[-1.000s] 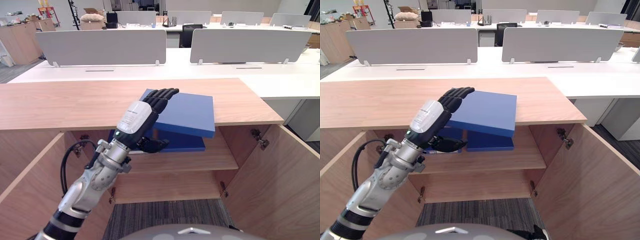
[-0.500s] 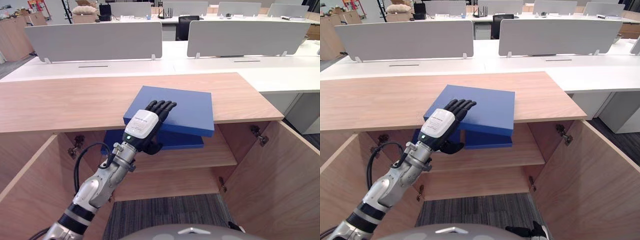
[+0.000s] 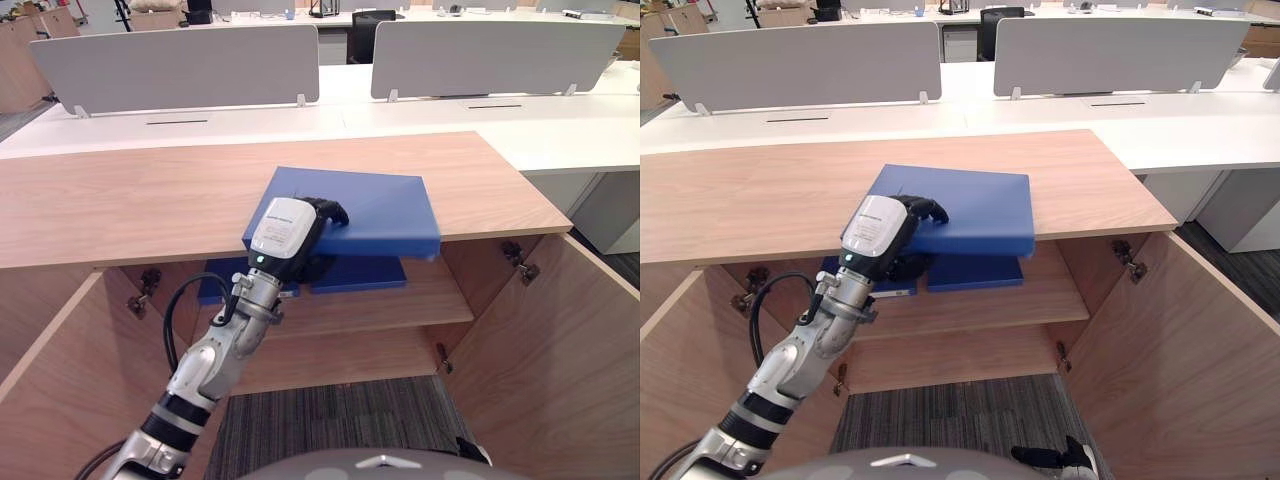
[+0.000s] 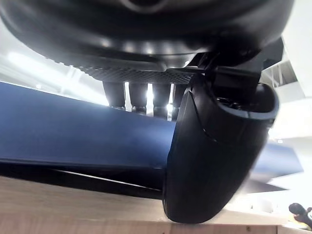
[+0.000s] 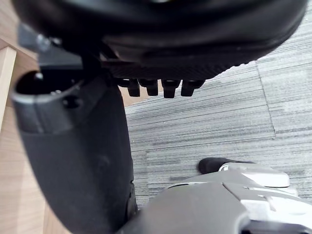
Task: Walk over to the cabinet, pick up the folder, carry it to the office cabinet, place the folder inside the office cabinet, then close the office cabinet door
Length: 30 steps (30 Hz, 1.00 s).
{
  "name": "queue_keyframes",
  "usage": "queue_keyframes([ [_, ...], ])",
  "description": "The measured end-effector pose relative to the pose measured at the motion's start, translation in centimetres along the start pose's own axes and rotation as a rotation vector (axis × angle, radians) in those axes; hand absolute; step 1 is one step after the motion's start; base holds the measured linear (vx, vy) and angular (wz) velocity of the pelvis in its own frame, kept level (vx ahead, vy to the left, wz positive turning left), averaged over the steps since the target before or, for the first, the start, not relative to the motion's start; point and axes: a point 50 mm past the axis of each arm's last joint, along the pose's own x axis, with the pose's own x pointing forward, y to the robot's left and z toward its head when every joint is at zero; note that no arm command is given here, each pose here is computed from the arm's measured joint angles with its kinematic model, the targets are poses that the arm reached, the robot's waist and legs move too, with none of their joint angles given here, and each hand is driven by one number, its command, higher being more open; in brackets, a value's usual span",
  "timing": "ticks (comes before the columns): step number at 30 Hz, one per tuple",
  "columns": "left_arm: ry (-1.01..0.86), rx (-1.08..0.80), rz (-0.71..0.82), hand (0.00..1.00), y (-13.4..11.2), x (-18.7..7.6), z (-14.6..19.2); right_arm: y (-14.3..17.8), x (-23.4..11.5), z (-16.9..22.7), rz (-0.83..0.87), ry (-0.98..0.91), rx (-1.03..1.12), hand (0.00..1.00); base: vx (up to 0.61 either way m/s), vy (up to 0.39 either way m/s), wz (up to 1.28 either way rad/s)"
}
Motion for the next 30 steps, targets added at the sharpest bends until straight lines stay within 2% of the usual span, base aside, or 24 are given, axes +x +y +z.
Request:
queue_keyframes([
  [6, -0.004, -0.044, 0.061, 0.0, 0.6, 0.4, 0.8, -0.2, 0.1, 0.2, -0.013, -0.004, -0.001, 1.0, -0.01, -0.004, 0.0],
  [11, 0.032, -0.113, 0.093, 0.0, 0.8, -0.3, 1.2, -0.3, 0.1, 0.2, -0.017, 0.002, 0.01, 1.0, 0.0, -0.012, 0.03],
  [19, 0.015, -0.544, 0.294, 0.0, 3.5, -0.5, 4.2, -0.3, 0.1, 0.2, -0.02, 0.005, 0.015, 1.0, -0.01, -0.004, -0.06],
  [30, -0.046, -1.067, 0.353, 0.0, 4.4, -0.1, 7.1, -0.3, 0.1, 0.3, -0.038, -0.001, 0.012, 1.0, -0.01, -0.001, -0.02],
])
